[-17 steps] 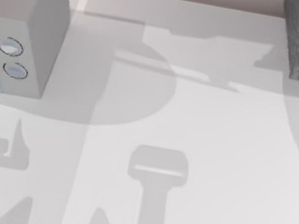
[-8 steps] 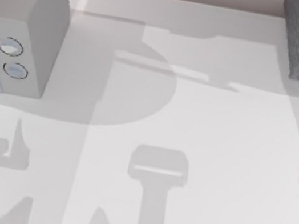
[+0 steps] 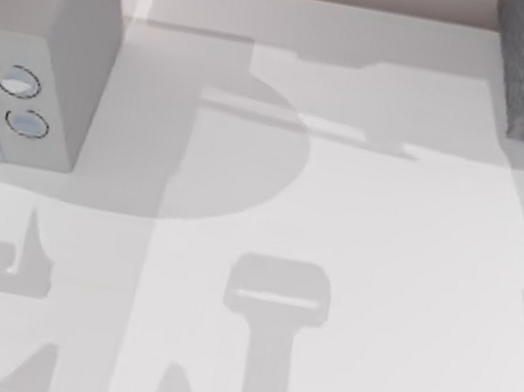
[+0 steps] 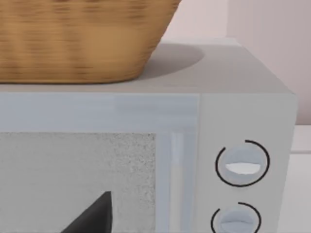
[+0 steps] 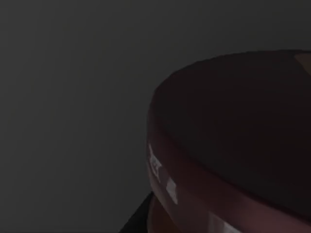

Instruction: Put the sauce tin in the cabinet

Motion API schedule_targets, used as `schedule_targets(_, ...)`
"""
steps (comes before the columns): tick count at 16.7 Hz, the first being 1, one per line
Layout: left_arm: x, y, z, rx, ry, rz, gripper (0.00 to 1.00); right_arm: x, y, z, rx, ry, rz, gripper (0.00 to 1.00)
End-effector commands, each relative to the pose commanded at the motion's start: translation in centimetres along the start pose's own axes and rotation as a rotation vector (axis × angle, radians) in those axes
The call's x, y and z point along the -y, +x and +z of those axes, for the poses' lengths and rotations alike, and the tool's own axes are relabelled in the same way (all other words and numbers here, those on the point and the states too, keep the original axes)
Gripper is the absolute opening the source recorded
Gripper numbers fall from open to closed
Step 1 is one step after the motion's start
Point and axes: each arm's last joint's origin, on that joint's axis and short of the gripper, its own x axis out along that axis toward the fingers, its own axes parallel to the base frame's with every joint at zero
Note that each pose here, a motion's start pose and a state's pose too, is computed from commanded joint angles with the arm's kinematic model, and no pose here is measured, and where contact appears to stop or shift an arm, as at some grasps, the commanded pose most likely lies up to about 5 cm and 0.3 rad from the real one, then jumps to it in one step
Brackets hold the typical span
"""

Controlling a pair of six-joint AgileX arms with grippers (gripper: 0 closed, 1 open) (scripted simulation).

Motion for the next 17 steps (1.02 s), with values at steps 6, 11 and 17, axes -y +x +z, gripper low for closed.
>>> schedule_targets(6, 0.0, 0.0, 0.0, 0.0, 0.0, 0.0, 1.0, 0.0, 0.0, 0.0, 0.0, 0.0, 0.0, 0.53)
schedule_targets(11, 0.0, 0.0, 0.0, 0.0, 0.0, 0.0, 1.0, 0.0, 0.0, 0.0, 0.0, 0.0, 0.0, 0.9)
schedule_targets(17, 0.0, 0.0, 0.0, 0.0, 0.0, 0.0, 1.0, 0.0, 0.0, 0.0, 0.0, 0.0, 0.0, 1.0)
